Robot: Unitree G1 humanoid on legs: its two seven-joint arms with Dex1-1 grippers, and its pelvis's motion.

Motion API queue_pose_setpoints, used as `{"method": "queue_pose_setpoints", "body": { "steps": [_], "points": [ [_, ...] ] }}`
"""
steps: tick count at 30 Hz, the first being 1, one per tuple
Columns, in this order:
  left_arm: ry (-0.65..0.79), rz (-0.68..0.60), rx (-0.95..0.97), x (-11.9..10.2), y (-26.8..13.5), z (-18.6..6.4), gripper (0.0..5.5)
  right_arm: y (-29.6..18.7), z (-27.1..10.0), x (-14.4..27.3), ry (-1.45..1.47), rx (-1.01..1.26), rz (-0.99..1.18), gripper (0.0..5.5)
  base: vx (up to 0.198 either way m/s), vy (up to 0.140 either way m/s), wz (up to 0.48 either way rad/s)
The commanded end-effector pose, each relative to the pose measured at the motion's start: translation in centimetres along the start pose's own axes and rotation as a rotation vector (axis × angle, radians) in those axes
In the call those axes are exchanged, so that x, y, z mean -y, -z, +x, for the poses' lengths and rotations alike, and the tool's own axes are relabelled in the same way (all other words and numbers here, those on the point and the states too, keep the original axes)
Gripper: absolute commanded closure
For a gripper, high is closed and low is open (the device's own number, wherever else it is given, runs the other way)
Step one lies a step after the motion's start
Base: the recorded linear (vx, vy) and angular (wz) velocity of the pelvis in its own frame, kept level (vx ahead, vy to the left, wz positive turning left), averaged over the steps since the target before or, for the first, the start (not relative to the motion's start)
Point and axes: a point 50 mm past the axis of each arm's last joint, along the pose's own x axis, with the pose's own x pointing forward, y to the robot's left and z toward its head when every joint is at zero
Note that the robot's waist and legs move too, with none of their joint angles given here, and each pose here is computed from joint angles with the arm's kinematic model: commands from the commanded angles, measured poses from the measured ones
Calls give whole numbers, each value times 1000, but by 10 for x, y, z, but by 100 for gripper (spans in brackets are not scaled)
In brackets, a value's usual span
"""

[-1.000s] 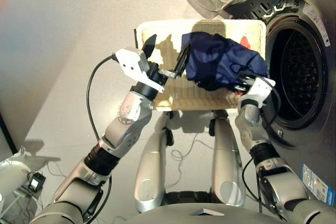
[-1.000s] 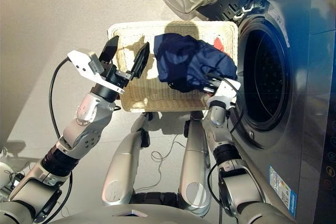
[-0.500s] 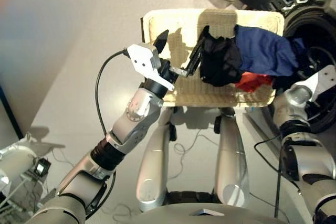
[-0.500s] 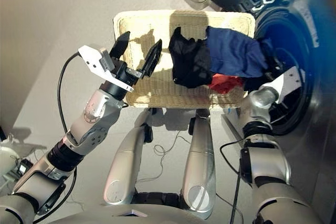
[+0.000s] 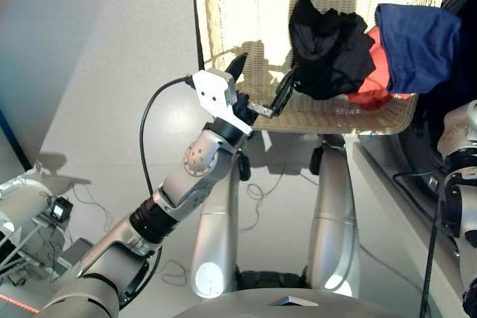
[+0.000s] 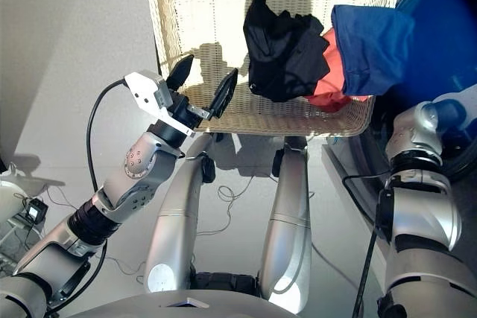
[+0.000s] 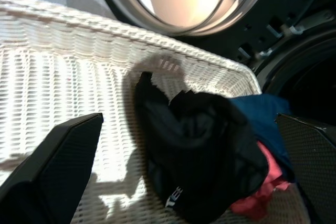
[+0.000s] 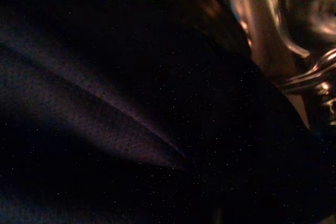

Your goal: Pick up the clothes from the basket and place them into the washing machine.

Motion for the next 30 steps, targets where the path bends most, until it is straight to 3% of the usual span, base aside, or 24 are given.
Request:
{"method": "queue_pose_setpoints", "body": {
  "steps": [1, 9, 17, 23, 24, 25, 30],
  "points": [
    [4, -24, 113, 4, -22, -2, 0, -66, 37, 32, 212, 124, 214, 550, 0, 0, 0],
    [-34, -6, 120, -9, -31, -8, 0, -89, 57, 70, 424, 45, 489, 550, 0, 0, 0],
    [-41, 1, 126, -13, -40, -13, 0, -109, 57, 71, 489, 72, 692, 550, 0, 0, 0],
    [-23, 10, 121, -11, -41, -14, 0, -106, 54, 56, 414, 73, 568, 550, 0, 0, 0],
    [-21, 10, 121, -11, -40, -14, 0, -101, 53, 54, 387, 66, 514, 315, 0, 0, 0],
    [-17, 10, 121, -10, -40, -13, 0, -95, 53, 53, 370, 54, 476, 0, 0, 0, 0],
    [-21, -5, 123, -9, -37, -8, 0, -66, 47, 41, 237, 16, 288, 0, 0, 0, 0]
  ]
}}
